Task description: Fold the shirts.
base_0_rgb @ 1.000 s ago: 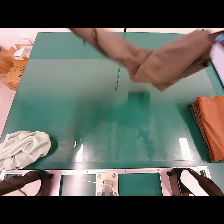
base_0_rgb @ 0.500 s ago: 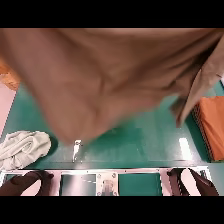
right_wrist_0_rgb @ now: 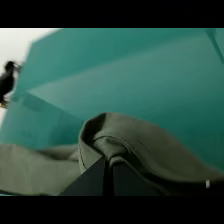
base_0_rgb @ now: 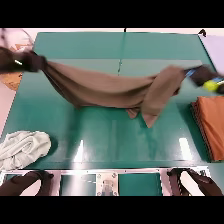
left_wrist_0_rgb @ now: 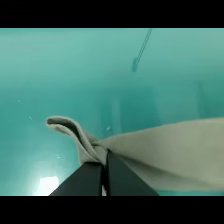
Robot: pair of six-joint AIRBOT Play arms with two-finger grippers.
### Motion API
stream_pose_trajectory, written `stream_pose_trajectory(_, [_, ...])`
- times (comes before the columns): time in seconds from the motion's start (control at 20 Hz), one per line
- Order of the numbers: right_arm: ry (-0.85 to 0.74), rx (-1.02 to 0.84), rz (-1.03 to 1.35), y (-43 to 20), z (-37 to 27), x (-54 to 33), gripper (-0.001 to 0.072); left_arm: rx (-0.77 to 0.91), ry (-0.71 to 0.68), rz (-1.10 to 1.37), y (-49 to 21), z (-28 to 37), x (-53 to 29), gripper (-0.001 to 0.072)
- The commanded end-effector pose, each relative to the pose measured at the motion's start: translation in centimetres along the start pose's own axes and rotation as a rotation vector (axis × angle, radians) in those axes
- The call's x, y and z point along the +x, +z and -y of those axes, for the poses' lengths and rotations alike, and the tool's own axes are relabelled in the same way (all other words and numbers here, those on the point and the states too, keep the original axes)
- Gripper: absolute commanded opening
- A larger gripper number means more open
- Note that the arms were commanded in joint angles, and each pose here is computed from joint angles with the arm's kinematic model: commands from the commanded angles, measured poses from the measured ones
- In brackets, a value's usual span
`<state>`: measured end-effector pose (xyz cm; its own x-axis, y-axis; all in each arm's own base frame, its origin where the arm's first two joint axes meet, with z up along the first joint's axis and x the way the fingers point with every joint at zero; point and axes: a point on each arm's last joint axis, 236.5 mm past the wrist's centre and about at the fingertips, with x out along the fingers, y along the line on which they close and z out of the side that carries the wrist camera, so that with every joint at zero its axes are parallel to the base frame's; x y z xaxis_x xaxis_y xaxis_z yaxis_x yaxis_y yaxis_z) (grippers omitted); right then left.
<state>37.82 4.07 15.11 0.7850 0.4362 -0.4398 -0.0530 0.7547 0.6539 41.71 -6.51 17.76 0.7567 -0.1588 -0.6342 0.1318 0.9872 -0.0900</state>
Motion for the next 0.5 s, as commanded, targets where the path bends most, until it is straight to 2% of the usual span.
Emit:
stream_pose_trajectory(0.0, [-0.197,0.161,-0.111,-8.2,10.6,7.0,0.0015,-0.083,-0.022,-0.006,-4.5,-0.4,9.7,0.0021])
stream_pose_trajectory(0.15, [-0.258,0.205,-0.154,-8.2,14.6,10.1,0.0015,-0.114,-0.018,-0.036,-4.8,-0.9,16.1,0.002])
stream_pose_trajectory(0.45, [-0.245,0.151,-0.118,-3.8,15.0,12.3,0.0016,-0.155,-0.04,-0.127,-5.4,-0.6,21.8,0.0021])
